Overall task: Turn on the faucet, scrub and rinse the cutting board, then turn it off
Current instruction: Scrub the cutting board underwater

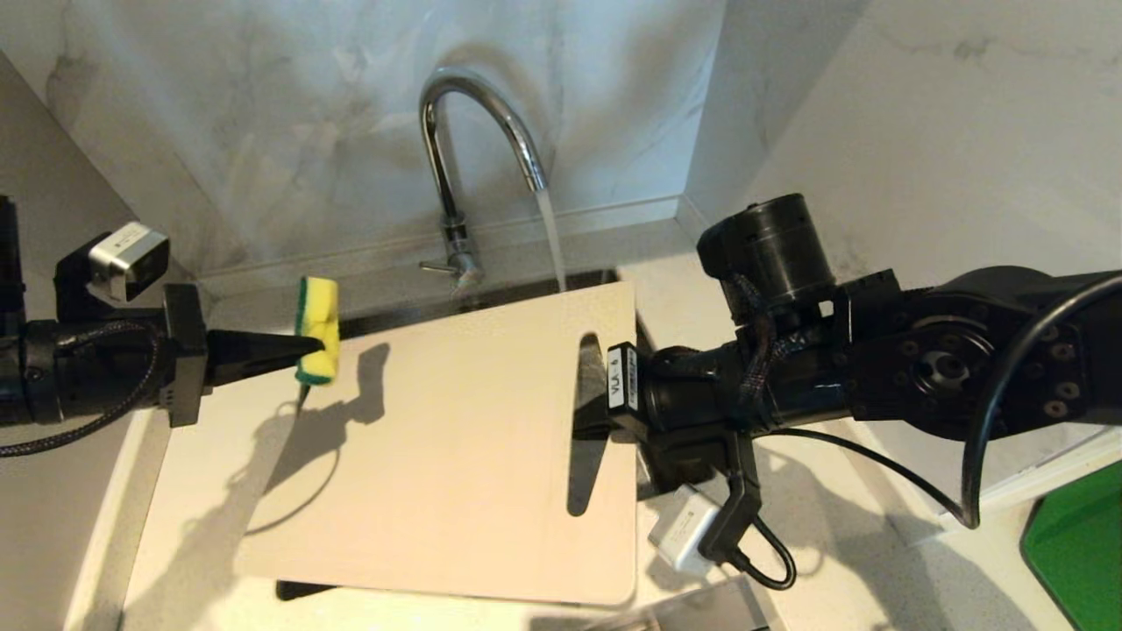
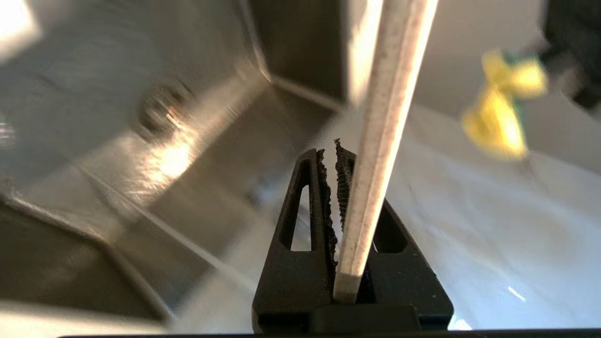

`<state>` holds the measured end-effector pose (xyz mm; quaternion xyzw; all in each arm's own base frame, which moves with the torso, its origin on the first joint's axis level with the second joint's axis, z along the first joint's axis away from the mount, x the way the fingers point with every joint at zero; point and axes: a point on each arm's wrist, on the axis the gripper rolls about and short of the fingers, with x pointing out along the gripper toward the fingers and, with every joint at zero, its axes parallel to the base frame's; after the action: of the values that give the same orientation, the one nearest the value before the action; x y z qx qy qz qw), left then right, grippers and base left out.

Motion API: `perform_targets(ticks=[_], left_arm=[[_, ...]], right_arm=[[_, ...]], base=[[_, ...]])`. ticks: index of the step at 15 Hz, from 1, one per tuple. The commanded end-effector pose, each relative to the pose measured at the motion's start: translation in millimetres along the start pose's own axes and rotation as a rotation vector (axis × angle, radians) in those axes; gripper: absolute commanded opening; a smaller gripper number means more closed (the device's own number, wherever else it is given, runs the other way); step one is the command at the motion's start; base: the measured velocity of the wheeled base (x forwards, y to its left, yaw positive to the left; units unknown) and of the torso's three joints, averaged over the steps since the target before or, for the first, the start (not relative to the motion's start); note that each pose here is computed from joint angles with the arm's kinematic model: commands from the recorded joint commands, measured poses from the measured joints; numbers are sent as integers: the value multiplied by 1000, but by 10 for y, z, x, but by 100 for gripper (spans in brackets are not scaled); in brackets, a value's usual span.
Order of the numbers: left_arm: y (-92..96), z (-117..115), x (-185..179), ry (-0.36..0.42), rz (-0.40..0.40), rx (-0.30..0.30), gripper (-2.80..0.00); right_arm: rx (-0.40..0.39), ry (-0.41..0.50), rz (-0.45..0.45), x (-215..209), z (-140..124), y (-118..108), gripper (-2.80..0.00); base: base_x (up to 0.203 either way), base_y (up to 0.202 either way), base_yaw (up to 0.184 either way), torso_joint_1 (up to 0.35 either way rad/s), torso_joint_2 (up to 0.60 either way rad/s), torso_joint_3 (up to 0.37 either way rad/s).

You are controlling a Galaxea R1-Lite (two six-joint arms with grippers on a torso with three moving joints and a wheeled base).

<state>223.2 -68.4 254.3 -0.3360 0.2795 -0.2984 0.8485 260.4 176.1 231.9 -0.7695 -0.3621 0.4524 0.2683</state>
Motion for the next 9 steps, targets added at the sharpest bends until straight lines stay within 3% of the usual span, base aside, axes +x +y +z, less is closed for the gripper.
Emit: perform_targets(ticks=[1,5,9], left_arm=[[-217,-88,131,46,-45,31,-280],[-394,-207,335,80,-29,56,-280],[-428,-360,522,119,2,67,-280]], right_arm=[[19,-48,77,39,98,31,-280],[28,-52,152,-16,112,-57,-280],[-43,1,149,-58,23,-323,-280]], base=[[0,0,0,0,0,0],[0,0,0,0,0,0],[0,0,0,0,0,0]])
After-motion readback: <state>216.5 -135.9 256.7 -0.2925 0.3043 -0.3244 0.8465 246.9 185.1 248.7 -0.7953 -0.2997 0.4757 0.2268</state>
